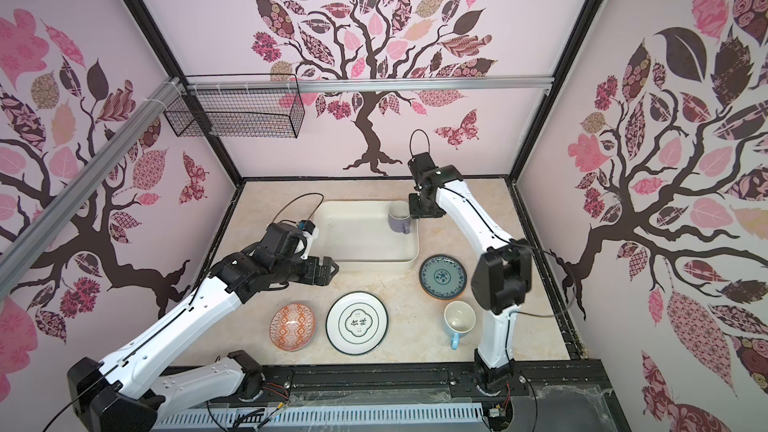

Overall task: Place the mixed dishes into the plastic bin
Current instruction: 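Open the right gripper and withdraw it toward the light blue mug, then lower the right gripper and grip the light blue mug's rim, then lift the light blue mug with the right gripper and carry it toward the bin, then lower the light blue mug into the bin and open the right gripper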

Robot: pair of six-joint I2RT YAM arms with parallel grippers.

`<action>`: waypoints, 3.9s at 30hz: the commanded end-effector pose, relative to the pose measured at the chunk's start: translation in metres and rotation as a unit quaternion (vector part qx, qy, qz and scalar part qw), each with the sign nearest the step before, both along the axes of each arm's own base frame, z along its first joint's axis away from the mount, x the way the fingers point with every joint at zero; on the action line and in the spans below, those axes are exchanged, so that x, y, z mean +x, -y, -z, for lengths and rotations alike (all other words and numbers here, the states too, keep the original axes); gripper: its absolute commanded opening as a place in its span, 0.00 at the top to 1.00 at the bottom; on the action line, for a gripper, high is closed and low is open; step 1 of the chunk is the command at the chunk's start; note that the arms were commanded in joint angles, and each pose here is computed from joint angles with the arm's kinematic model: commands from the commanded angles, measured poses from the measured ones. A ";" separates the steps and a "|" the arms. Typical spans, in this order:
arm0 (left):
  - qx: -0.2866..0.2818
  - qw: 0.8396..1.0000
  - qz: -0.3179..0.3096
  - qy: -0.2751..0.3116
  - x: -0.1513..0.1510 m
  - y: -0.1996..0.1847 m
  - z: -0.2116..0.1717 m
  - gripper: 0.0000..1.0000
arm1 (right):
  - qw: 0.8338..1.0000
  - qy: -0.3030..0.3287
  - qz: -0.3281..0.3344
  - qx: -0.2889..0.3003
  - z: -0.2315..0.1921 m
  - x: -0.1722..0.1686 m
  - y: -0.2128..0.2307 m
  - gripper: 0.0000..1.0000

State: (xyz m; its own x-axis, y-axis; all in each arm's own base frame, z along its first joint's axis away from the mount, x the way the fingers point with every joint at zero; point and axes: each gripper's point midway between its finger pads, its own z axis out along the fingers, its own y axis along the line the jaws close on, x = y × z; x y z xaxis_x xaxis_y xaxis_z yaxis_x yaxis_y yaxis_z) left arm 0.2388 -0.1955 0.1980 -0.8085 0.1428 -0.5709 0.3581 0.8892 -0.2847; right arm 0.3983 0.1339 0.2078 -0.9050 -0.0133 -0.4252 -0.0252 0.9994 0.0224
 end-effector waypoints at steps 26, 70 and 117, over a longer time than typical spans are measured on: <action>-0.019 0.980 0.191 0.048 -0.064 0.159 -0.008 0.02 | 0.971 -0.107 0.214 0.012 0.055 -0.243 0.101 0.54; 0.037 0.986 0.149 0.065 -0.063 0.105 -0.001 0.02 | 0.977 -0.117 0.162 0.076 0.066 -0.226 0.067 1.00; 0.059 0.997 0.003 0.049 -0.003 0.018 0.003 0.02 | 0.993 -0.115 0.010 -0.007 0.102 0.006 -0.041 0.90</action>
State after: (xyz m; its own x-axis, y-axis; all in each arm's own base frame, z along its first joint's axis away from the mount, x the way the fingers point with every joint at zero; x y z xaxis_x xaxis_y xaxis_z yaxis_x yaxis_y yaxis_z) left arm 0.2360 -0.2131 0.2053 -0.7399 0.2121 -0.6384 0.3835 0.9126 -0.1414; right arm 0.3976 0.1765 0.1011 -0.9816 0.0134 -0.1907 0.0066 0.9993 0.0363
